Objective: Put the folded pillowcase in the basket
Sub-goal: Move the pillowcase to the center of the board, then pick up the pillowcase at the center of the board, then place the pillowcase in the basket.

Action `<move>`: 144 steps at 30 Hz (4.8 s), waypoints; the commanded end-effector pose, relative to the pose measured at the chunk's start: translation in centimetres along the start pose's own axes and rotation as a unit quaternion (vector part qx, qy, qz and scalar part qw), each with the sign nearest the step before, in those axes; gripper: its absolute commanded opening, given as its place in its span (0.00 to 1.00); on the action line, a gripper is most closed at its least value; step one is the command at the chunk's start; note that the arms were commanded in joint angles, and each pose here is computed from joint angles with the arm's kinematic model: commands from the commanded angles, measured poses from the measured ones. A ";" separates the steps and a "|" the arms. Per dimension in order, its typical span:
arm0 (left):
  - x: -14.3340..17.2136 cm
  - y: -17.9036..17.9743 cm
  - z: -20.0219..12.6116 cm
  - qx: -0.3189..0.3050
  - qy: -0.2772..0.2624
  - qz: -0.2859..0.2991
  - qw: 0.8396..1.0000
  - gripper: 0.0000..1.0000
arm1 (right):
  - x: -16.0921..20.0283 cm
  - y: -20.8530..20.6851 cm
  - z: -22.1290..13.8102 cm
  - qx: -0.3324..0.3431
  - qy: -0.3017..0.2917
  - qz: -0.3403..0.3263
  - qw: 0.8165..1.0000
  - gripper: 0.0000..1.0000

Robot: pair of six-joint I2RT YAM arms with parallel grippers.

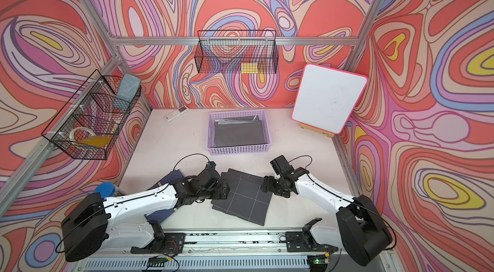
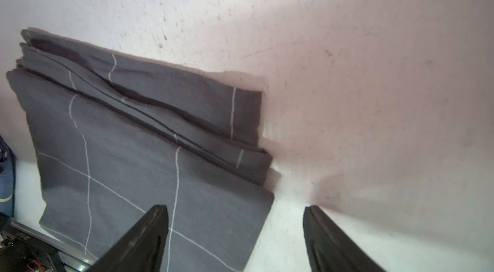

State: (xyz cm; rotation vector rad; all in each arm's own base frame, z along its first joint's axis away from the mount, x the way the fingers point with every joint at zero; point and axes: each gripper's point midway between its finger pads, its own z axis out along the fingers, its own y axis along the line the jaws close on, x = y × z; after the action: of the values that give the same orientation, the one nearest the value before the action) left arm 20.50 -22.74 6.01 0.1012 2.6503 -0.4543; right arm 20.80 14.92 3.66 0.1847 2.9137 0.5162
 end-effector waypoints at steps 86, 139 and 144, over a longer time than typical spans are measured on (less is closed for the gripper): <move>-8.2 -1.7 -3.8 0.019 -0.147 0.046 0.988 0.00 | -9.5 10.5 -6.5 -0.050 -0.224 -0.135 0.964 0.00; -32.8 3.5 7.2 0.089 -0.194 0.012 0.977 0.15 | -36.3 14.3 -2.0 -0.078 -0.311 -0.146 0.936 0.00; -32.8 4.2 7.0 0.089 -0.184 -0.007 0.979 0.63 | -36.4 13.7 -2.2 -0.064 -0.313 -0.136 0.938 0.31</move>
State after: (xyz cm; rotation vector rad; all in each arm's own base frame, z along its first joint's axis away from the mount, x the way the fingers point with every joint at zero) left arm 53.12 -21.21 12.46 0.0693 2.2458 -0.6189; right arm 56.44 21.78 14.61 -0.0904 2.2573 0.4925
